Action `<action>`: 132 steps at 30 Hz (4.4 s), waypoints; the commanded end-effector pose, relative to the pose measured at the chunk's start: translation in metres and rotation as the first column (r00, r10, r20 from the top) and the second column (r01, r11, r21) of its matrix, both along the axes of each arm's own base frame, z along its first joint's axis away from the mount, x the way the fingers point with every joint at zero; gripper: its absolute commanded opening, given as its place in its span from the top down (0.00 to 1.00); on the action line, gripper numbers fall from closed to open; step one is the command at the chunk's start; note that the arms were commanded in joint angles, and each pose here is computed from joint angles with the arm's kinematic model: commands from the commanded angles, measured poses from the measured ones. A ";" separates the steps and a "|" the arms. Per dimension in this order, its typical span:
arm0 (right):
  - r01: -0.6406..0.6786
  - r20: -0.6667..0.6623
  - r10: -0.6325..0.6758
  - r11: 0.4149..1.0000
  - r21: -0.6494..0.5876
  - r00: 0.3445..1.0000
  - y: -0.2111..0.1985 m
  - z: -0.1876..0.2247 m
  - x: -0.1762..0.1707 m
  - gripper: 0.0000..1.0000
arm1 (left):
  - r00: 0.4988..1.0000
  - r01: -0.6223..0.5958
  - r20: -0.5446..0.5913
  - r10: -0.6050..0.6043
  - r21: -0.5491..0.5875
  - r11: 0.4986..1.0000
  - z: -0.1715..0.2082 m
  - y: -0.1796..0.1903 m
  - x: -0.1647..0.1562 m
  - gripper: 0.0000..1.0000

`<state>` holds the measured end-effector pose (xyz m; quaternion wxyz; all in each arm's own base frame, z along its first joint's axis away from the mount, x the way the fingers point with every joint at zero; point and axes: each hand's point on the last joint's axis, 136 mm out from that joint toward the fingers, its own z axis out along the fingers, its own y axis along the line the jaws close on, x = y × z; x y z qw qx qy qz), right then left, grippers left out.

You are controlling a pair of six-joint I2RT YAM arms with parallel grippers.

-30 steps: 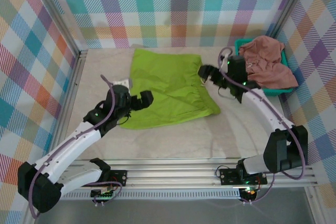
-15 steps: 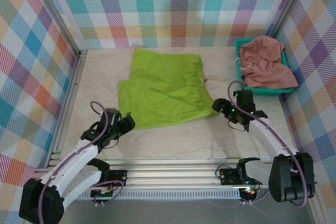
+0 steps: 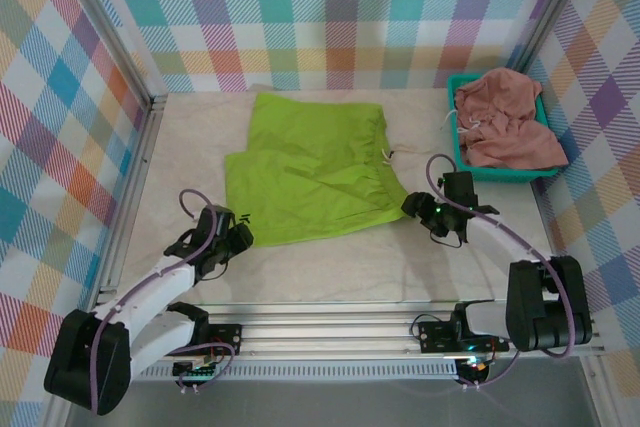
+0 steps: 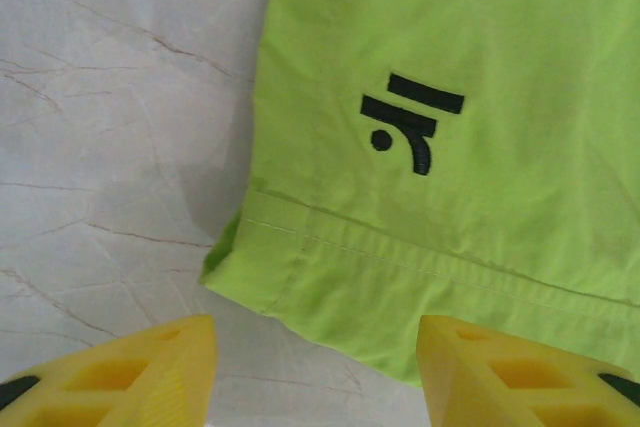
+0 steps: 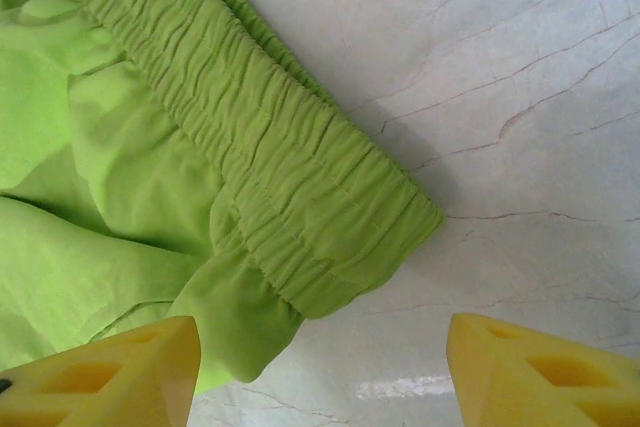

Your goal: Fold and stack the shorts

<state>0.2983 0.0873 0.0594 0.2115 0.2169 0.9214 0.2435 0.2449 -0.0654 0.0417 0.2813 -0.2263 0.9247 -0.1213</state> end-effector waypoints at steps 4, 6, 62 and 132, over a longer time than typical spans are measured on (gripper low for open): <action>0.009 -0.011 -0.009 1.000 0.018 1.000 0.001 -0.007 0.005 0.35 | 0.999 -0.028 0.016 0.028 0.038 0.999 -0.002 0.006 0.018 0.45; 0.011 -0.008 -0.011 1.000 0.025 1.000 0.002 -0.008 0.007 0.35 | 0.999 -0.030 0.012 0.030 0.034 0.999 -0.007 0.005 0.021 0.48; 0.420 -0.213 -0.370 0.862 0.285 0.904 0.013 -0.026 0.063 0.56 | 0.999 0.032 0.035 -0.032 0.019 0.999 -0.004 -0.011 0.048 1.00; -0.176 0.775 0.022 0.978 0.115 0.631 0.116 0.479 0.143 1.00 | 0.699 -0.105 0.712 0.062 0.017 0.994 0.500 0.064 0.208 1.00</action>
